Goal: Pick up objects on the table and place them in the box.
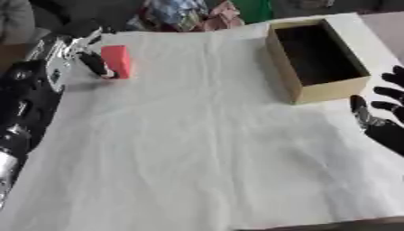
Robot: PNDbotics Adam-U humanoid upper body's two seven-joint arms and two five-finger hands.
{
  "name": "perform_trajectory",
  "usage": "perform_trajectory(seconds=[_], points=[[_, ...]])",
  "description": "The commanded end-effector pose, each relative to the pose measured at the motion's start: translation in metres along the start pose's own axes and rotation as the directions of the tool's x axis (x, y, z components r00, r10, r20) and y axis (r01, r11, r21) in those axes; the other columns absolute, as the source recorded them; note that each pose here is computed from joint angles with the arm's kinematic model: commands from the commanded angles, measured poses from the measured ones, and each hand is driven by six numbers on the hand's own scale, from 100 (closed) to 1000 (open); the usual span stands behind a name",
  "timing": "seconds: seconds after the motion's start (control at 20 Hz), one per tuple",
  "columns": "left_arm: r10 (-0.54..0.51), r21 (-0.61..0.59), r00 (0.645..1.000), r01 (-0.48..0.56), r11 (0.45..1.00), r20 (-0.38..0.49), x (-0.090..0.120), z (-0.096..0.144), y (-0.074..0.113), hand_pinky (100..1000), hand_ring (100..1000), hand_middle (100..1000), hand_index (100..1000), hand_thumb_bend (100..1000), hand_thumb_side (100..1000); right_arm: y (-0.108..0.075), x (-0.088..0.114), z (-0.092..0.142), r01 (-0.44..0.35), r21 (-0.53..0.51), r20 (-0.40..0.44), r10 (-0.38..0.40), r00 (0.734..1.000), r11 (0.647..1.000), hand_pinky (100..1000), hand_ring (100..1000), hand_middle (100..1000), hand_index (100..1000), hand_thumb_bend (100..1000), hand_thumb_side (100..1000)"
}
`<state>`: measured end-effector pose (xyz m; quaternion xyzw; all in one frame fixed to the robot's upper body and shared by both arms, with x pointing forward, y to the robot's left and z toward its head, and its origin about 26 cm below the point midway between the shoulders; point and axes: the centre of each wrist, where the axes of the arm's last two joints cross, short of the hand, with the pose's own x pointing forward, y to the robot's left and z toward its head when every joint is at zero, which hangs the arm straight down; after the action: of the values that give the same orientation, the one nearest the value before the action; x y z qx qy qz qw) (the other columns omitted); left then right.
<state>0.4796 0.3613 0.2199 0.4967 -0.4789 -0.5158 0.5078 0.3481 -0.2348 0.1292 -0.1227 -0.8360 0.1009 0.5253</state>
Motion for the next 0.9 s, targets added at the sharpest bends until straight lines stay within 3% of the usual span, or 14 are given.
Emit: perform_trajectory(seconds=[0.05,0.3,0.6,0.8,0.9], points=[[-0.005,0.041,1.0,0.006,0.999,-0.022,-0.005,0.001,0.01,870,861,896,908,605,188,-0.003,0.009,-0.005,-0.002,-0.004,0.038,0.002,0.999,1.0,718,811,843,941,355,167],[-0.012,0.065,0.999,0.014,0.998,-0.03,-0.002,0.0,0.005,864,852,875,900,573,189,-0.003,0.01,-0.006,0.0,-0.004,0.041,0.001,0.999,1.0,718,811,843,940,355,168],[-0.031,0.012,0.999,0.031,0.999,-0.039,0.001,-0.002,-0.002,847,810,761,882,543,194,-0.003,0.009,-0.006,0.002,-0.006,0.041,-0.001,0.999,1.0,718,811,843,939,354,169],[-0.04,0.005,0.998,0.04,0.999,-0.047,0.001,-0.002,-0.003,825,763,622,861,492,185,-0.002,0.009,-0.006,0.001,-0.007,0.04,-0.001,0.999,1.0,718,811,843,939,352,167],[-0.043,0.023,0.998,0.045,0.999,-0.052,0.002,-0.002,-0.002,813,722,533,842,422,179,-0.002,0.009,-0.006,0.001,-0.008,0.039,-0.001,0.999,1.0,718,811,843,939,350,167]])
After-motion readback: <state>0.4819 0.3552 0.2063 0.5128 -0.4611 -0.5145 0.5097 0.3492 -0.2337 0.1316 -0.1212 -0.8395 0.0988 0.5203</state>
